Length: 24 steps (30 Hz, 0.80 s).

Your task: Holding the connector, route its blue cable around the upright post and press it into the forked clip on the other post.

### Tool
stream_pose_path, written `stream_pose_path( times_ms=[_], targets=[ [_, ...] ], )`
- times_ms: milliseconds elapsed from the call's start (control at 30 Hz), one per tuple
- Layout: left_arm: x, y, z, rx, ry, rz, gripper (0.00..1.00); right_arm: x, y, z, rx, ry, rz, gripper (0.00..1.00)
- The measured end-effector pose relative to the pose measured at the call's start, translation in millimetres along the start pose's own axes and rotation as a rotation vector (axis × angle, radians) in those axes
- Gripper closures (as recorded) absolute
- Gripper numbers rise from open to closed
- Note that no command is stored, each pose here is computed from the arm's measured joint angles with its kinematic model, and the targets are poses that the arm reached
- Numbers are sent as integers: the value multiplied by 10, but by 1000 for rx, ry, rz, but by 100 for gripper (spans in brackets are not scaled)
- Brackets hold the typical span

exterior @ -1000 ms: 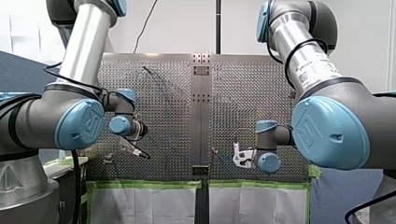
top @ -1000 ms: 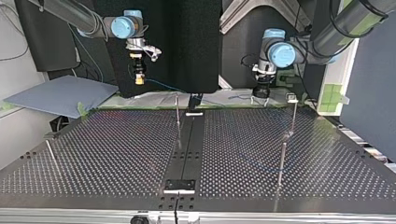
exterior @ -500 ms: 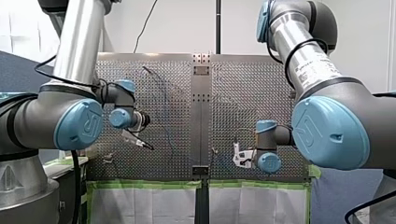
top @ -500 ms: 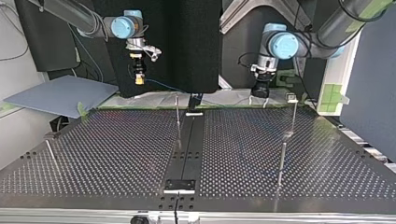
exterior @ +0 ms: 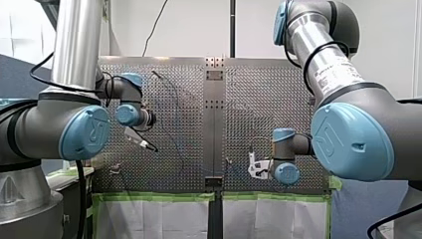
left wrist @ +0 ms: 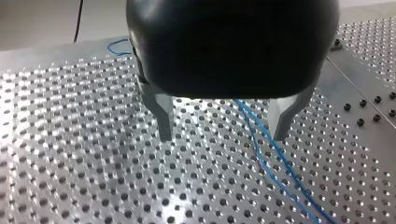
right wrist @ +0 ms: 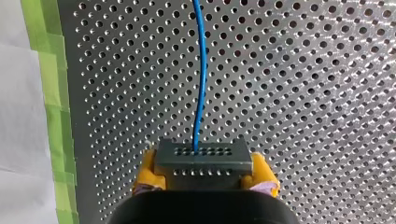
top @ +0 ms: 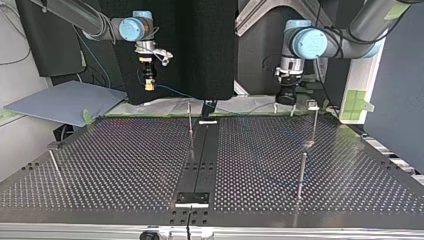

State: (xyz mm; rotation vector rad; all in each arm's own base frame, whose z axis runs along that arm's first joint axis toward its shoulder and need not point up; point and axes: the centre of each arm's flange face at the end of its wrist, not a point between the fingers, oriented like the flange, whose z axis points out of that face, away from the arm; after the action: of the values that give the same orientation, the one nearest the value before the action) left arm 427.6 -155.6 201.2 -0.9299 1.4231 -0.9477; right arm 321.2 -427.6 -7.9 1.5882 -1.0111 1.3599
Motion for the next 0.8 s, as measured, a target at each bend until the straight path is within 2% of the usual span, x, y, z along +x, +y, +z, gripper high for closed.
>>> stream_pose_path(
  times_ms=[367, 800],
  targets=[
    [-216, -332, -151, -25, -85, 104, 0, 2, -6, 0, 1, 2, 0, 100],
    [-546, -914, -256, -27, -216, 216, 0, 5, -5, 4, 1, 5, 1, 100]
  ],
)
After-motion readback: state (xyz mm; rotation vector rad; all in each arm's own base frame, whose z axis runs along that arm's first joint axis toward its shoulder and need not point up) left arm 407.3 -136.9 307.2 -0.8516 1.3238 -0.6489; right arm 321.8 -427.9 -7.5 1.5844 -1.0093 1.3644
